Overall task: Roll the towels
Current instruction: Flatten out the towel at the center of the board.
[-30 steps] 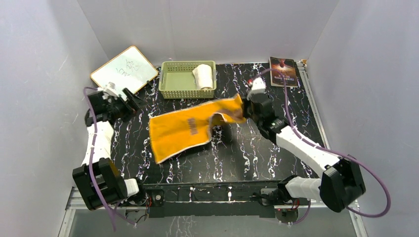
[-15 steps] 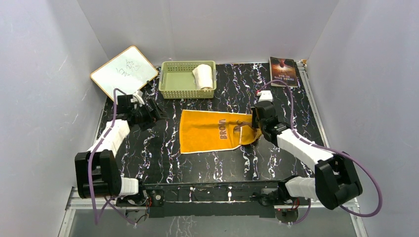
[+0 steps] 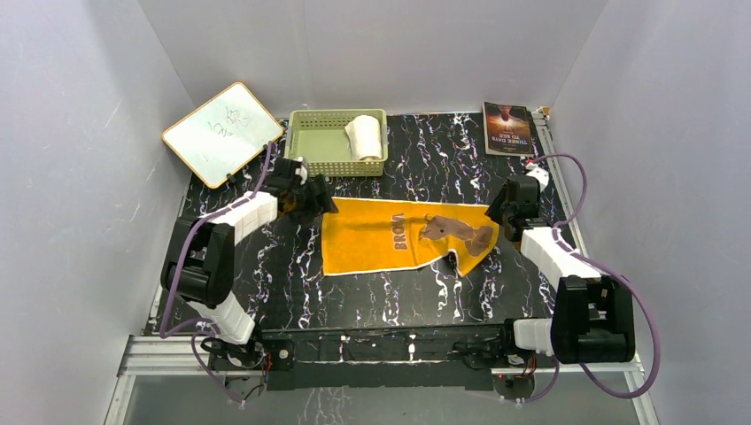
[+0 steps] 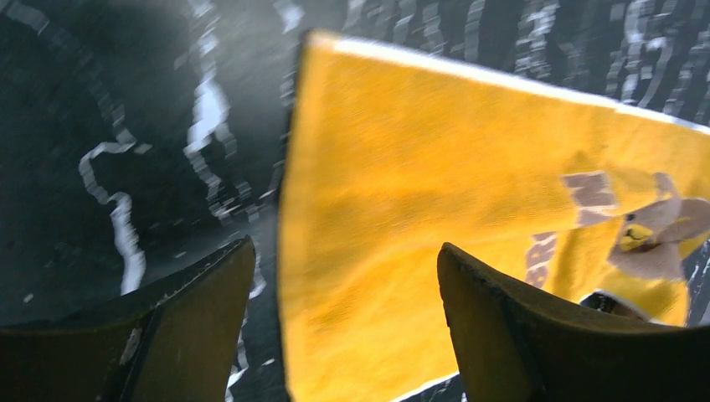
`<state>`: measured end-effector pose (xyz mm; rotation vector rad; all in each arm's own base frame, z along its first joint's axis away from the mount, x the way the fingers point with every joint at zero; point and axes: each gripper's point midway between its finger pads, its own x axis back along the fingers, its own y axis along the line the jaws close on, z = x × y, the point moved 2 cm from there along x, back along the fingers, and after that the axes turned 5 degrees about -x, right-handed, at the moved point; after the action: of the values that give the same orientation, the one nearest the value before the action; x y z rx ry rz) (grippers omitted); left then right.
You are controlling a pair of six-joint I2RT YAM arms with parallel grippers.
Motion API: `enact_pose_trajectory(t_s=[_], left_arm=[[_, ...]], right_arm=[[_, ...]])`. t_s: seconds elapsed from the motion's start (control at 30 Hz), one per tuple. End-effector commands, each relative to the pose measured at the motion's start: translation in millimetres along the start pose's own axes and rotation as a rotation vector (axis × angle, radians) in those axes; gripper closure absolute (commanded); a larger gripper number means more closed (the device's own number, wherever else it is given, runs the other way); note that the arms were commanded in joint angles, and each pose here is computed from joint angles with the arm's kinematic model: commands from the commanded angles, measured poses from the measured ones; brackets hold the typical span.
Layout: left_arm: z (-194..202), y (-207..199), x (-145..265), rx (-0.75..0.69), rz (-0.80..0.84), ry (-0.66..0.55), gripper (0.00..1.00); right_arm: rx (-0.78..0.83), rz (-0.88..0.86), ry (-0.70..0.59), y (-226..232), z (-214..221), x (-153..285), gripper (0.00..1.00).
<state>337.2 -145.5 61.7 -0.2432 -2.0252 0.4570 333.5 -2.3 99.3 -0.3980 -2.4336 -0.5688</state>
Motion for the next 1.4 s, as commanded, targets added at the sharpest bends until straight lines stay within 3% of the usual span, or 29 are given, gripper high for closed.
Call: enact_pose_trajectory(t_s=[0.0,0.13,0.23,0.3,0.37,0.53,0.63,0.73,0.8,1.13,1.37], left_arm=[[-32,-47,10,-0.099,0.011,-0.106,0.22],[-28,-59,2,-0.104,0.034,-0.096,0.22],[-17,-53,-13,-0.091,0.018,-0.05,0.22],[-14,-46,-20,-0.085,-0.005,-0.047,0.22],[-15,-42,-26,-0.082,-0.025,-0.055,0.22],[-31,-37,-40,-0.115,-0.068,-0.102,0.26],[-41,-43,-45,-0.135,-0.053,-0.122,0.44],[-49,-49,-48,-0.149,-0.032,-0.137,0.72],[-52,-51,-52,-0.153,-0.029,-0.135,0.98],[-45,-29,-69,-0.146,-0.109,-0.138,1.0],[-18,14,-84,-0.07,-0.212,-0.081,1.0]], right_arm=[[-0.185,-0.08,-0.064,25,-25,-2,0.71],[-0.255,-0.079,-0.08,26,-47,-18,0.65],[-0.241,-0.09,-0.083,35,-73,-24,0.46],[-0.226,-0.08,-0.091,35,-81,-22,0.44],[-0.219,-0.063,-0.102,30,-78,-21,0.56],[-0.219,-0.048,-0.01,18,-46,-36,1.0],[-0.235,-0.053,0.059,17,-28,-47,1.0],[-0.246,-0.048,0.089,13,-15,-56,1.0],[-0.248,-0.043,0.105,10,-9,-63,1.0],[-0.243,-0.012,0.134,-5,9,-82,1.0],[-0.252,-0.009,0.158,-10,16,-94,1.0]])
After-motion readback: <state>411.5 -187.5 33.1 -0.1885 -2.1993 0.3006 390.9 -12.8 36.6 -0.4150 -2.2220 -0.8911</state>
